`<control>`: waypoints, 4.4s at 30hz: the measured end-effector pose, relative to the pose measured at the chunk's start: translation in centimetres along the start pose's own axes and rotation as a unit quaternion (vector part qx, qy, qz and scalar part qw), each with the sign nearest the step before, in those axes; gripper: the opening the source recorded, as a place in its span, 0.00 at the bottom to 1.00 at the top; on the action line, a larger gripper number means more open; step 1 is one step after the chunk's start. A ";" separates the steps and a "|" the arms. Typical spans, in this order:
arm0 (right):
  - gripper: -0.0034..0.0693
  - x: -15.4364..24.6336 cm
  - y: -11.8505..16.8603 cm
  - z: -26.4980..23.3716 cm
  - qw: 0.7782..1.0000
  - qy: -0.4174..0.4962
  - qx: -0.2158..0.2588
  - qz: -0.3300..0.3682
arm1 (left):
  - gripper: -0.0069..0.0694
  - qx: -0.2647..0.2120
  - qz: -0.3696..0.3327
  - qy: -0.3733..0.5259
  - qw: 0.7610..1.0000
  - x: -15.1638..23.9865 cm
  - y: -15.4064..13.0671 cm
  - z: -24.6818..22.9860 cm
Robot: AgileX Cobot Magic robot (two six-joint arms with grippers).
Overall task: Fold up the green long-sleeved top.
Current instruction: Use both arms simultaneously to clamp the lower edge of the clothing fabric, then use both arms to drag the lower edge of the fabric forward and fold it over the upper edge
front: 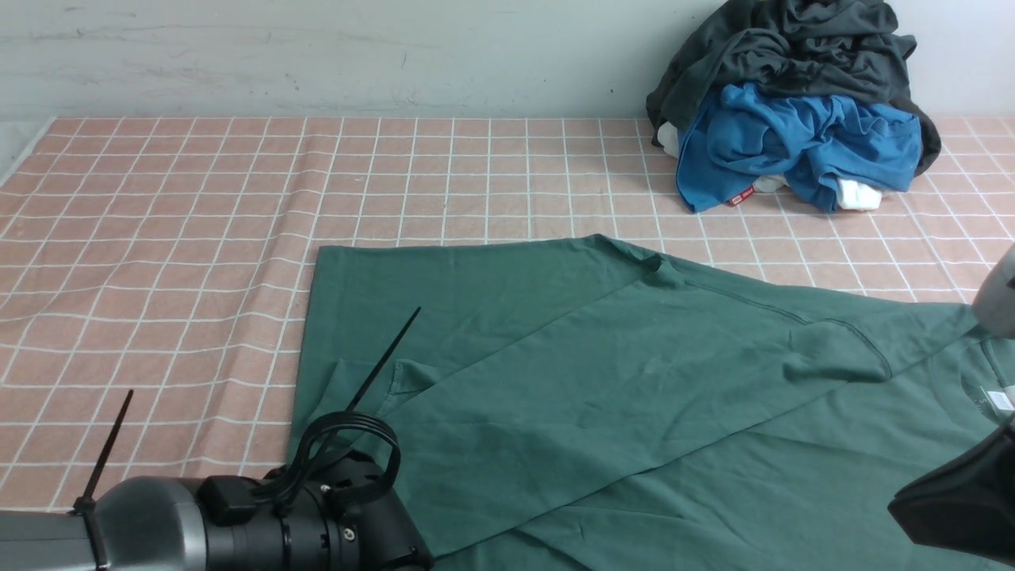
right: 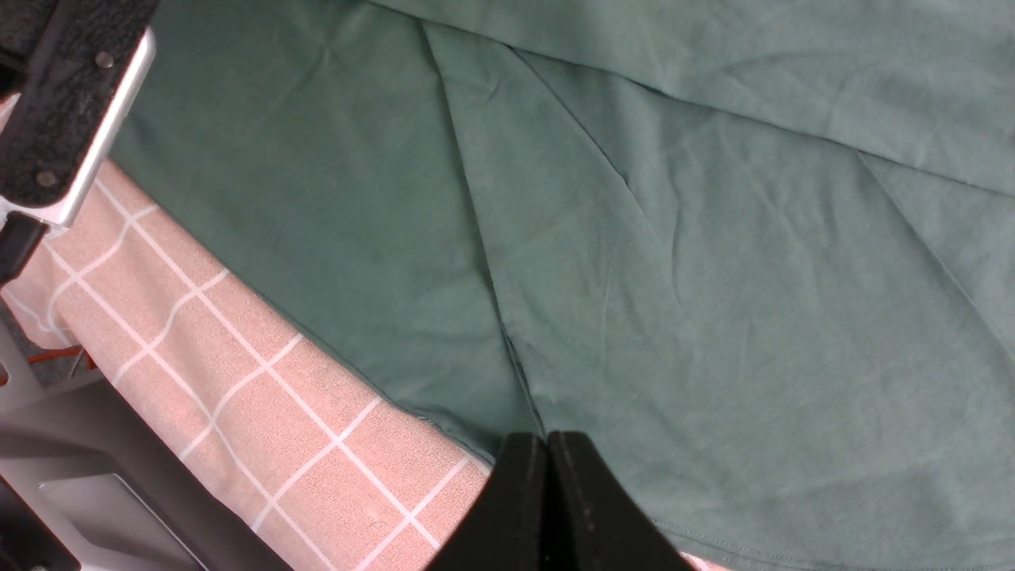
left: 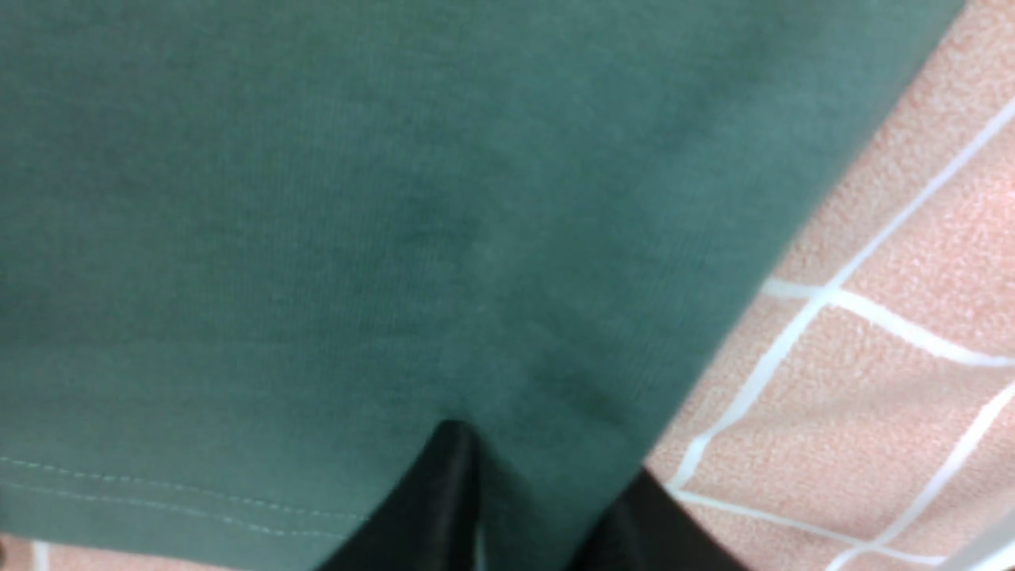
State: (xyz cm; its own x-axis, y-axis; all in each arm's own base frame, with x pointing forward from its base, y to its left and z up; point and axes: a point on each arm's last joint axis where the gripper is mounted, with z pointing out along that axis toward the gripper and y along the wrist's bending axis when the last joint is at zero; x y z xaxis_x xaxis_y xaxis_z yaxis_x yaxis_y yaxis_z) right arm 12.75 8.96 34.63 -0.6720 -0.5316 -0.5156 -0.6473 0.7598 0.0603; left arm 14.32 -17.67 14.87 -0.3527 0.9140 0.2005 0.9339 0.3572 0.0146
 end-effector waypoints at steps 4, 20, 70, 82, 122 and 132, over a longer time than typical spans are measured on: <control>0.03 0.0 0.0 0.0 1.000 0.000 0.000 0.000 | 0.13 0.006 -0.006 -0.001 1.000 -0.1 -0.1 -0.2; 0.03 0.0 0.0 0.0 1.000 0.000 0.000 0.000 | 0.36 0.010 -0.012 0.000 1.000 -0.9 0.2 -1.2; 0.61 9.5 -1.0 10.4 0.955 0.128 -0.013 -0.266 | 0.09 0.037 -0.091 -0.035 0.995 8.0 2.8 -2.8; 0.66 11.7 -3.1 13.6 0.908 0.132 0.084 -0.390 | 0.09 0.041 -0.094 -0.041 0.994 7.9 2.8 -2.8; 0.05 -1.4 -8.7 10.6 0.953 0.141 0.117 -0.241 | 0.10 -0.045 -0.211 -0.179 0.960 8.1 13.6 -11.6; 0.05 -7.9 -16.6 14.6 0.972 0.137 0.123 -0.148 | 0.10 -0.075 -0.267 -0.200 0.940 7.0 24.5 -14.1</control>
State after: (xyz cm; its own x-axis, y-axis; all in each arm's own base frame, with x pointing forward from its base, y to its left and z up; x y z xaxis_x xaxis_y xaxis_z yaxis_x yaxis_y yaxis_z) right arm 34.05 6.05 25.27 -0.5621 -0.7944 -0.2301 -0.7441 0.6072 -0.2786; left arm 35.55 -5.20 30.49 -0.7391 0.6218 -0.2589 0.6043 0.7820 0.1528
